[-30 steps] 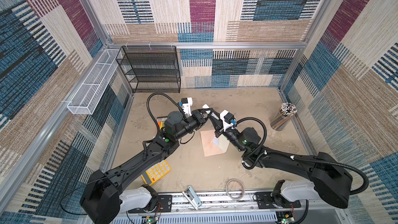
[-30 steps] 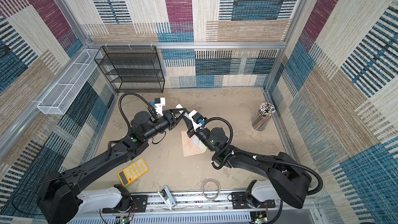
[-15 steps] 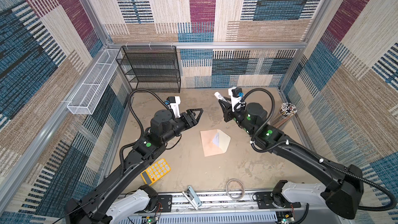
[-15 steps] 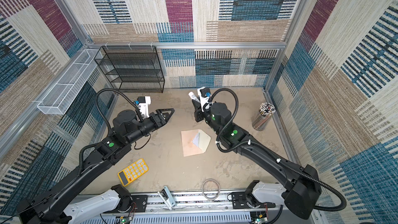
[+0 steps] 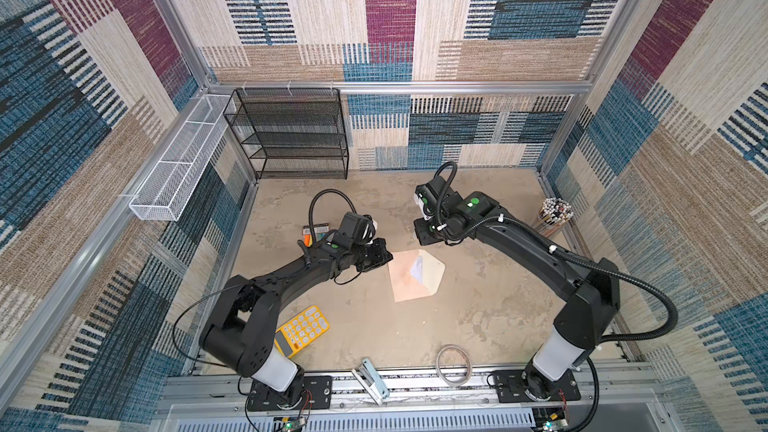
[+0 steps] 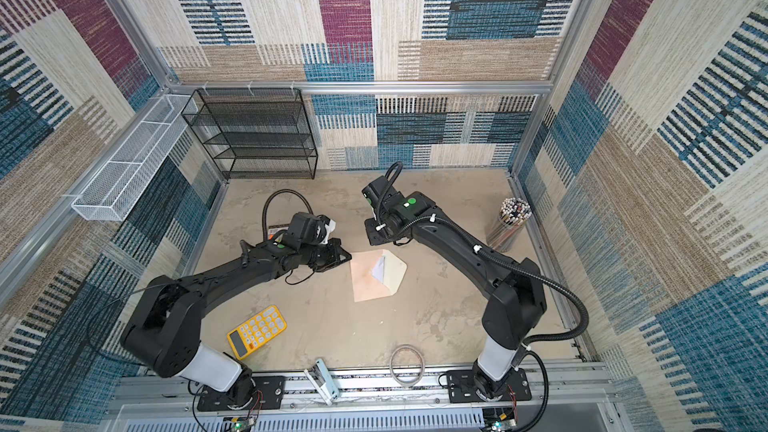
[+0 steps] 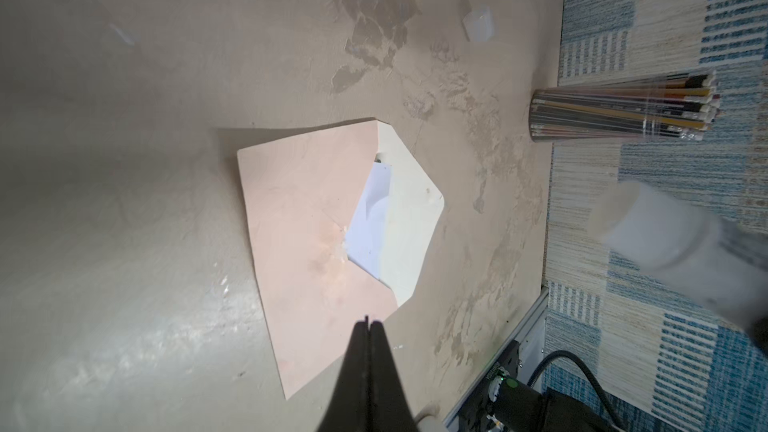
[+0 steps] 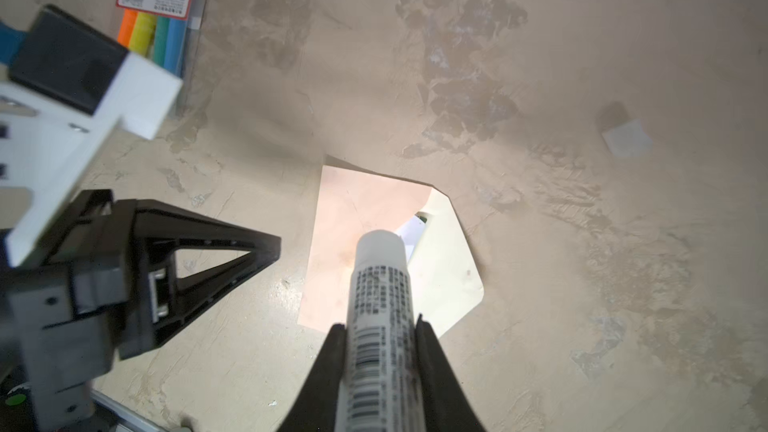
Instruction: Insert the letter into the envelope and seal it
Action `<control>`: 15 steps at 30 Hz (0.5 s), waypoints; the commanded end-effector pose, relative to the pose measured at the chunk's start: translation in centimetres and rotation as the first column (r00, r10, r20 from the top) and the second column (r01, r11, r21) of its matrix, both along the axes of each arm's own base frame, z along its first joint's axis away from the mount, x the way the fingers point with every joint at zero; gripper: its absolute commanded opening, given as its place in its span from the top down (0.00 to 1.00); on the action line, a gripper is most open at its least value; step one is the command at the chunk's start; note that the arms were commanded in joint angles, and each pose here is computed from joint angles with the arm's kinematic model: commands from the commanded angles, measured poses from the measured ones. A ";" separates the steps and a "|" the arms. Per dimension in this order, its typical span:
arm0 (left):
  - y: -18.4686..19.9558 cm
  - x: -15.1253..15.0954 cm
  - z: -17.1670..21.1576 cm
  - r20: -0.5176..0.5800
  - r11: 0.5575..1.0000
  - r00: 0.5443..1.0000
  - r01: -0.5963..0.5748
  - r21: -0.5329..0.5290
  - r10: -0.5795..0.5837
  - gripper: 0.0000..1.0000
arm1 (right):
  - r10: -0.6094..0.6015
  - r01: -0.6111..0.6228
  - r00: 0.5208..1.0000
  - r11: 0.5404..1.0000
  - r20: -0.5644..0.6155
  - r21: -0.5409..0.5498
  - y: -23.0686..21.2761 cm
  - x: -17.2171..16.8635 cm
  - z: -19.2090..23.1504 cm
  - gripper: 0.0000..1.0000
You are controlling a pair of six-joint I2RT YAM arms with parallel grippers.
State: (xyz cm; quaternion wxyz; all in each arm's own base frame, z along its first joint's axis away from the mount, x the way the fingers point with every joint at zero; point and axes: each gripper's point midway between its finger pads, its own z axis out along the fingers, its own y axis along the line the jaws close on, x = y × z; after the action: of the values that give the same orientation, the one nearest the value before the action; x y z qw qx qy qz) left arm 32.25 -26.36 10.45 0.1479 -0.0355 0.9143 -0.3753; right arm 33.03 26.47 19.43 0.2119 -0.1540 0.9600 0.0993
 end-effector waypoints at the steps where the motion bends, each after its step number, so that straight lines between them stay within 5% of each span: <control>1: -2.0 1.2 0.4 0.034 0.995 0.997 0.069 -0.077 -0.067 1.00 | -0.019 0.014 0.991 0.999 -0.135 -0.041 -0.4 -1.7 -1.8 1.00; 15: -1.0 2.4 -7.0 -0.130 0.996 0.988 0.083 -0.013 -0.084 1.00 | -0.003 -0.027 0.964 0.994 -0.266 -0.107 1.6 -1.6 -5.5 1.00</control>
State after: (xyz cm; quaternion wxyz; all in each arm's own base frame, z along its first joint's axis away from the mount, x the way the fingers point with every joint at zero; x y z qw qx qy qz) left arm 34.89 -27.48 3.92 0.0794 -0.0385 0.9192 -0.3839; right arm 31.97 27.75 14.24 0.0888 -0.1558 0.9815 0.0668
